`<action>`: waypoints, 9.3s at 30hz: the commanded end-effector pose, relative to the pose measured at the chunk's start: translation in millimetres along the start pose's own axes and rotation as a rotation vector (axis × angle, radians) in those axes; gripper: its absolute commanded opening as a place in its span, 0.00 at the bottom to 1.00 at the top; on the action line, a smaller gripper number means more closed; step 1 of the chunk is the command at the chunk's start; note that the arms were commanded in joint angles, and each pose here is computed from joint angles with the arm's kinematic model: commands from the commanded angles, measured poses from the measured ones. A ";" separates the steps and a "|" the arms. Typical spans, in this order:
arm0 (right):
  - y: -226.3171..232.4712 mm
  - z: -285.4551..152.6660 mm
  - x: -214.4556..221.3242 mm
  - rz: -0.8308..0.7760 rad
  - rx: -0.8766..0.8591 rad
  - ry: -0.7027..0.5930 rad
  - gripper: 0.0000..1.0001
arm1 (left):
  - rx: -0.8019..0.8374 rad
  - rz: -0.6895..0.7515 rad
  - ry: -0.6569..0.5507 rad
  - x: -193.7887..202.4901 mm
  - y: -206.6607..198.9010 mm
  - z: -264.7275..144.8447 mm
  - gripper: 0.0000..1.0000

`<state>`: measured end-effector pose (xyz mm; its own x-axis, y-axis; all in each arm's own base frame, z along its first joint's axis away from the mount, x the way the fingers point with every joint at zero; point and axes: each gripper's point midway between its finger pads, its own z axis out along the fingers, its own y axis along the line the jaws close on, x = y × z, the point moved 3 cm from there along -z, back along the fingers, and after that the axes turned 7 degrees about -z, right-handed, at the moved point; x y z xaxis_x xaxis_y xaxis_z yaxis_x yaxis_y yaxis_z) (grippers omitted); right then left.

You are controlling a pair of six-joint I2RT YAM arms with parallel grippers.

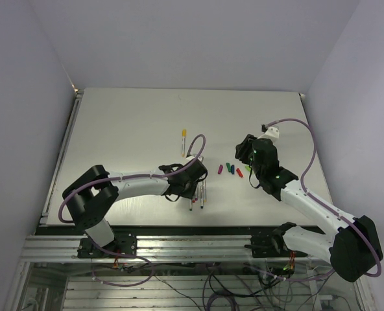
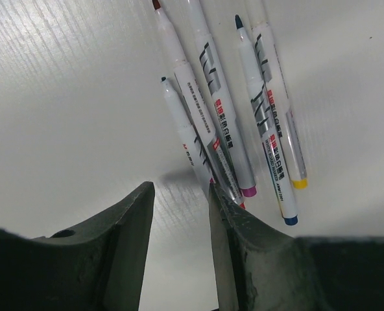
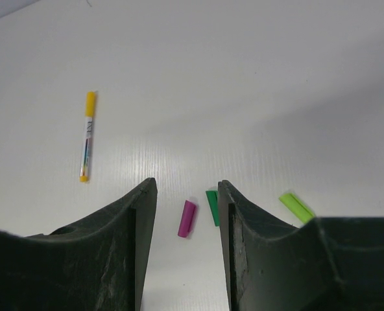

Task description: Insert the pens into the pen caps

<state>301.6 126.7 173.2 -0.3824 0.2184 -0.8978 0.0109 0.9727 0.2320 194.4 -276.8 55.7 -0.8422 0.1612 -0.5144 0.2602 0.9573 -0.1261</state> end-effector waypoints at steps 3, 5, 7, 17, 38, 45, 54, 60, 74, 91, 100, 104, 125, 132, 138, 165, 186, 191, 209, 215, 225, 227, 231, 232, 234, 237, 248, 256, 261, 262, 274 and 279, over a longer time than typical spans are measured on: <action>-1.5 -2.5 0.5 0.008 -0.002 -0.004 0.42 | 0.020 -0.004 0.022 6.1 -4.7 5.9 0.49; -1.3 -3.1 0.3 0.008 -0.004 -0.004 0.42 | 0.021 -0.004 0.025 7.3 -4.4 6.3 0.49; -1.2 -3.4 0.1 0.010 -0.005 -0.005 0.42 | 0.022 -0.004 0.026 7.8 -4.6 6.8 0.49; -1.3 -3.3 0.9 0.010 -0.007 -0.004 0.41 | 0.021 -0.003 0.034 10.0 -4.7 8.0 0.49; -0.9 -2.7 3.8 0.017 -0.010 0.003 0.41 | -0.112 0.024 0.129 25.4 16.4 5.7 0.42; 0.3 -2.0 5.0 0.018 -0.018 0.007 0.41 | -0.181 0.024 0.202 43.8 34.3 -4.5 0.40; 0.4 -2.6 9.5 0.030 -0.025 0.018 0.41 | -0.187 0.025 0.270 62.2 38.8 2.4 0.34; -4.3 -5.1 15.1 0.026 -0.007 0.035 0.40 | -0.224 0.025 0.333 78.2 44.5 13.0 0.07; -39.5 13.6 17.3 -0.045 0.164 0.143 0.36 | -0.115 -0.011 0.072 7.0 22.1 -13.1 0.07; -33.7 37.8 31.0 -0.105 -0.008 0.306 0.25 | 0.214 -0.173 -0.156 -67.2 -7.9 -42.4 0.07; -17.4 47.2 42.2 -0.182 -0.028 0.331 0.23 | 0.307 -0.196 -0.201 -89.8 -9.6 -38.5 0.07; -8.4 51.7 48.7 -0.197 -0.040 0.344 0.22 | 0.319 -0.172 -0.208 -92.8 -9.9 -39.0 0.07; -2.8 57.2 64.6 -0.230 -0.046 0.389 0.20 | 0.503 -0.142 -0.132 -80.9 -30.0 -29.8 0.07; 5.3 57.3 71.6 -0.238 -0.083 0.406 0.19 | 0.519 -0.131 -0.108 -75.9 -32.0 -27.0 0.07; 13.8 59.7 82.1 -0.259 -0.111 0.437 0.18 | 0.514 -0.134 -0.099 -73.0 -30.1 -24.6 0.07; 17.9 64.4 95.9 -0.263 -0.110 0.464 0.16 | 0.503 -0.149 -0.094 -69.4 -23.1 -22.2 0.07; 4.4 74.9 95.8 -0.291 -0.015 0.430 0.20 | 0.509 -0.146 -0.077 -69.7 -22.9 -16.9 0.07; 2.5 75.9 100.6 -0.304 -0.012 0.446 0.23 | 0.510 -0.144 -0.068 -69.5 -23.7 -14.6 0.07; -1.7 77.4 118.3 -0.306 -0.009 0.493 0.23 | 0.509 -0.145 -0.054 -69.1 -22.3 -9.0 0.07; -6.6 72.8 125.9 -0.299 0.003 0.513 0.23 | 0.512 -0.144 -0.048 -71.2 -21.9 -6.8 0.07; -17.3 59.6 138.2 -0.307 0.028 0.572 0.24 | 0.529 -0.134 -0.035 -73.9 -26.1 -4.0 0.07; -20.0 56.8 141.0 -0.305 0.041 0.587 0.24 | 0.530 -0.133 -0.032 -73.8 -26.1 -3.5 0.07; -22.6 53.5 143.7 -0.306 0.053 0.610 0.25 | 0.531 -0.133 -0.031 -74.2 -25.7 -2.7 0.07; -17.7 51.1 147.0 -0.321 0.041 0.619 0.24 | 0.533 -0.133 -0.031 -74.4 -25.9 -2.8 0.07; -16.6 49.8 150.5 -0.334 0.040 0.634 0.22 | 0.531 -0.133 -0.028 -73.8 -25.8 -1.8 0.07; -18.9 49.5 154.9 -0.347 0.056 0.661 0.12 | 0.532 -0.133 -0.027 -74.2 -25.5 -1.5 0.07; -24.2 47.8 159.5 -0.383 0.118 0.724 0.00 | 0.534 -0.134 -0.028 -74.0 -25.2 -0.3 0.07; 9.4 68.7 108.5 -0.324 0.044 0.554 0.00 | 0.545 -0.110 -0.060 -83.6 -28.2 -2.9 0.07; 35.6 73.0 62.8 -0.246 -0.046 0.409 0.00 | 0.568 -0.104 -0.104 -92.2 -31.5 -8.9 0.07; 40.6 72.9 53.3 -0.225 -0.067 0.374 0.00 | 0.575 -0.105 -0.118 -94.9 -32.1 -10.9 0.07; 60.2 32.2 -49.1 0.050 -0.334 -0.052 0.00 | 0.692 -0.146 -0.290 -141.2 -54.6 -40.1 0.07; 64.2 21.4 -64.5 0.137 -0.390 -0.145 0.00 | 0.728 -0.120 -0.344 -156.1 -68.5 -58.2 0.07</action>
<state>347.9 170.5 213.9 -0.3508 0.2678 -0.8973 -0.2492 0.8970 0.3652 272.3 -336.5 139.6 -0.7980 -0.0639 -0.5993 0.4299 0.6365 -0.6403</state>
